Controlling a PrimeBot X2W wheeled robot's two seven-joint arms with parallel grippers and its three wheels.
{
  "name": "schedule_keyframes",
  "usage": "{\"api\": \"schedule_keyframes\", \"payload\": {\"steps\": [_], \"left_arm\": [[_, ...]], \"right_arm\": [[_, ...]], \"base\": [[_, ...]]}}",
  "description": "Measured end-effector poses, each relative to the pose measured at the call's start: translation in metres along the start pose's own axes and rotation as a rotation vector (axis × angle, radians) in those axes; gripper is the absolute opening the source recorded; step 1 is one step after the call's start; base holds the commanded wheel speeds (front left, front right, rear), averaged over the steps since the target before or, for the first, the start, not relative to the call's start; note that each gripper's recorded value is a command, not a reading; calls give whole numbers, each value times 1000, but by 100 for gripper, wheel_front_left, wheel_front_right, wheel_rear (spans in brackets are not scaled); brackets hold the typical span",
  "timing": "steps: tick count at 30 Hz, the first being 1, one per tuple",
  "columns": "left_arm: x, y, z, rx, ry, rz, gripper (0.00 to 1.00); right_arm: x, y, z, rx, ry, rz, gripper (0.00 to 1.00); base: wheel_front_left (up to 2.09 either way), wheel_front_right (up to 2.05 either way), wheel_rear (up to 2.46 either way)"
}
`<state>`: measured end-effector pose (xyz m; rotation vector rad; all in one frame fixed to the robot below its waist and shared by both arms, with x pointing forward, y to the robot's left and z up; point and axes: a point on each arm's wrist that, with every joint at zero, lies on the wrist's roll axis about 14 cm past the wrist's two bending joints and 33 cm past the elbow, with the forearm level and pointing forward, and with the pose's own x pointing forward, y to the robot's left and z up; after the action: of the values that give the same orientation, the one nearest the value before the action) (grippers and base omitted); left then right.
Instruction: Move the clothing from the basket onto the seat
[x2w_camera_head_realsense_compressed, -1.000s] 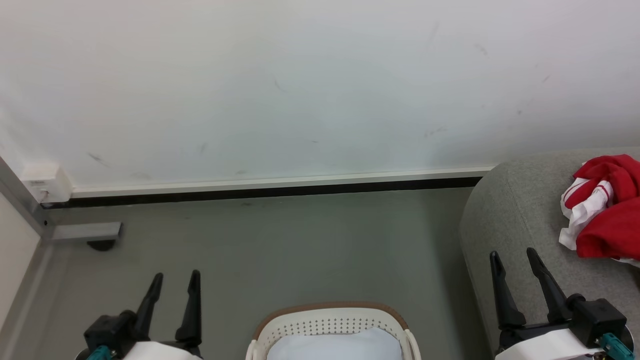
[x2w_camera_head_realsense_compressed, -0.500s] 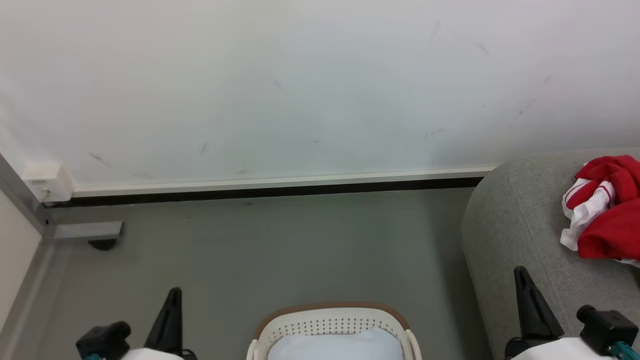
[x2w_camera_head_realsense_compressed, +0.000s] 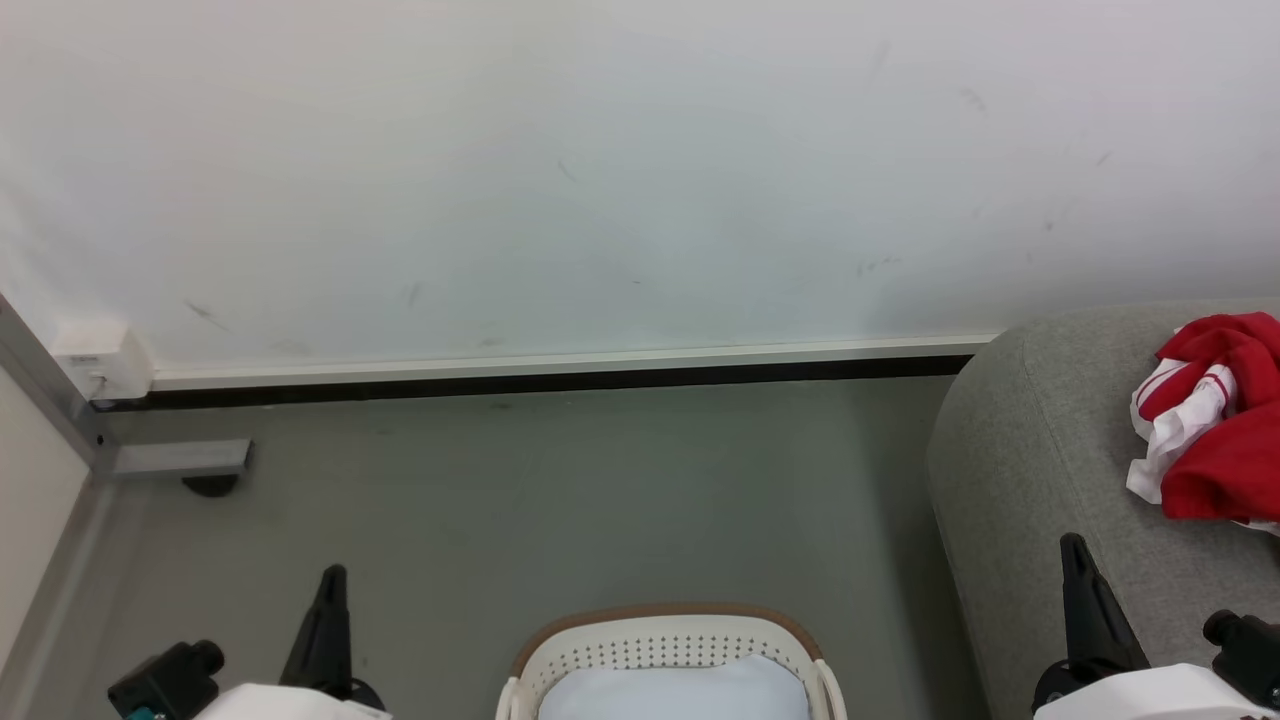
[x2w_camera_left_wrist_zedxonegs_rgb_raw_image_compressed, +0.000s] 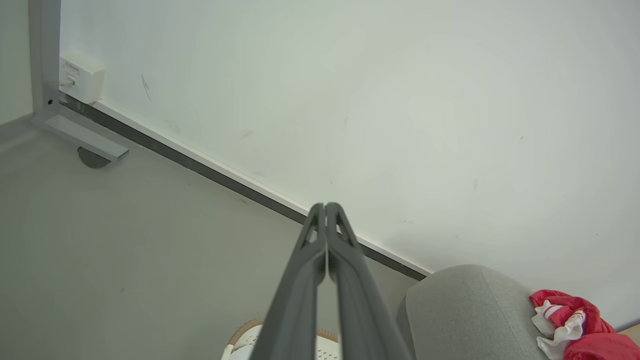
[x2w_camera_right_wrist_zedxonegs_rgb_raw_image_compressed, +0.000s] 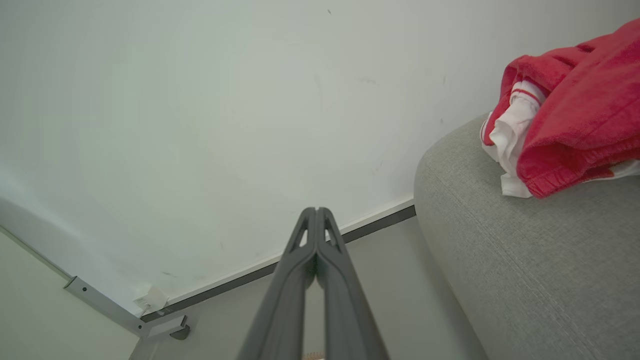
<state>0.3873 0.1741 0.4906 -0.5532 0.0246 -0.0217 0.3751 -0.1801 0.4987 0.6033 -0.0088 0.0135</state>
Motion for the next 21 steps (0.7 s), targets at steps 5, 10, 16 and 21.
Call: {"api": "schedule_keyframes", "payload": {"steps": [5,10,16,21], "left_arm": [[0,2,4,-77,-6,15,0],[0,4,6,-149,-8,30,0],[1,6,9,-231,-12,41,0],[1,7,10,-295,-12,50,0]], "right_arm": [[1,-3,2,75,1,-16,0],[1,-6,2,145,1,-28,0],[2,-8,3,222,4,-37,0],[3,-10,4,283,6,-45,0]], "base": [[0,0,0],[0,0,0],[0,0,0],[0,0,0]]}}
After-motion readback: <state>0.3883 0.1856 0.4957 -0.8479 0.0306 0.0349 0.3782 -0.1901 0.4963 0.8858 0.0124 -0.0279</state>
